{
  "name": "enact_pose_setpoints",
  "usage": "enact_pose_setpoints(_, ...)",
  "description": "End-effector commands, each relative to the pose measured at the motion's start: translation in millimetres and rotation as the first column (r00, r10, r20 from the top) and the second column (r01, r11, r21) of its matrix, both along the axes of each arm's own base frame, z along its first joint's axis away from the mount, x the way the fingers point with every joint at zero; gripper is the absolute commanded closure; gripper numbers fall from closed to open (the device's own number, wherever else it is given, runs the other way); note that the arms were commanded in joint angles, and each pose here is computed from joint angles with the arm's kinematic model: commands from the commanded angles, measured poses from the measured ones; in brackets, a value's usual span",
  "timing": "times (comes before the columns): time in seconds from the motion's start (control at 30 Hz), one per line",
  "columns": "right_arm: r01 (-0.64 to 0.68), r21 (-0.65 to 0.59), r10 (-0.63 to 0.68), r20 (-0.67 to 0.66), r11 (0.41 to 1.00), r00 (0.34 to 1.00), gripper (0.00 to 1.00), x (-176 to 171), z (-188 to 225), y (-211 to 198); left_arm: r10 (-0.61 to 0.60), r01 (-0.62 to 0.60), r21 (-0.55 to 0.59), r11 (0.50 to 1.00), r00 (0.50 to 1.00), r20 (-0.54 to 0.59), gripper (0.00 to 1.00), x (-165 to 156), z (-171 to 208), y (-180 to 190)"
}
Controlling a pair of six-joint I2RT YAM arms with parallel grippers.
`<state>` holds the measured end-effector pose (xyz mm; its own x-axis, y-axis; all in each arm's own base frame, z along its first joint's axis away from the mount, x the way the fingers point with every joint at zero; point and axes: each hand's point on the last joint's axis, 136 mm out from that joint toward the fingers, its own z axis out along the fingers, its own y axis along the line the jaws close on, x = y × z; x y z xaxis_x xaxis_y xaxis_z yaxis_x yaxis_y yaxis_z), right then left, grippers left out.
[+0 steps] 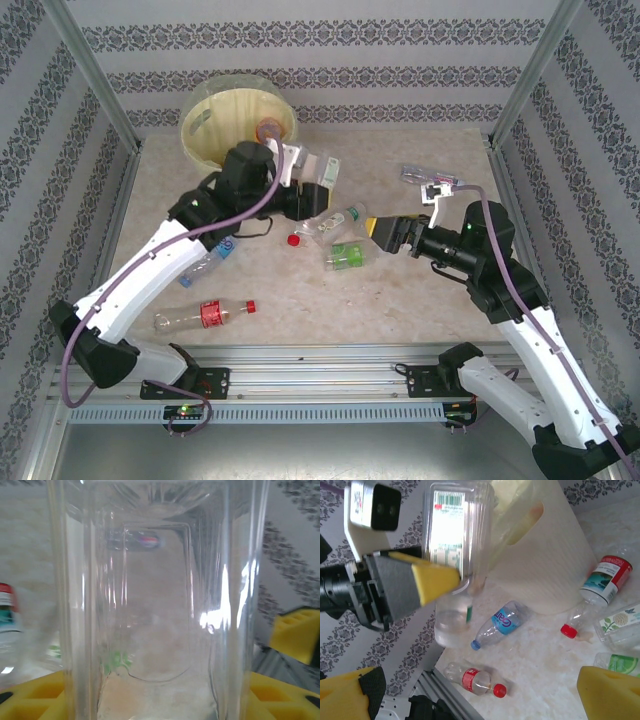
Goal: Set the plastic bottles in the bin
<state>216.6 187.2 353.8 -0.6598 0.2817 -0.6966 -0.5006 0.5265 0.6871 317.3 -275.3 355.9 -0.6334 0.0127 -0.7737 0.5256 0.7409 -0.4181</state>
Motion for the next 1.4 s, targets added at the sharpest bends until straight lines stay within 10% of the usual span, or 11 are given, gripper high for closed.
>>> enact_pose_setpoints(0.0, -0.003, -0.033, 0.005, 0.038, 0.999, 0.999, 0.02, -3, 4, -1, 0.071, -0.068, 0.222, 0.973, 0.997, -0.003, 0.42, 15, -12, 38)
enact_pose_setpoints(0.73, 0.08, -0.163, -0.082, -0.008, 0.983, 0.997, 0.02, -13, -25, -24, 0.506, -0.508, 0.308, 0.805, 0.858, 0.091, 0.42, 172, 22, 161)
enact_pose_setpoints(1.37, 0.203, -0.31, -0.251, -0.124, 0.929, 0.96, 0.02, 1, -65, -50, 0.578, -0.503, 0.399, 0.767, 0.811, -0.088, 0.27, 192, -53, 190)
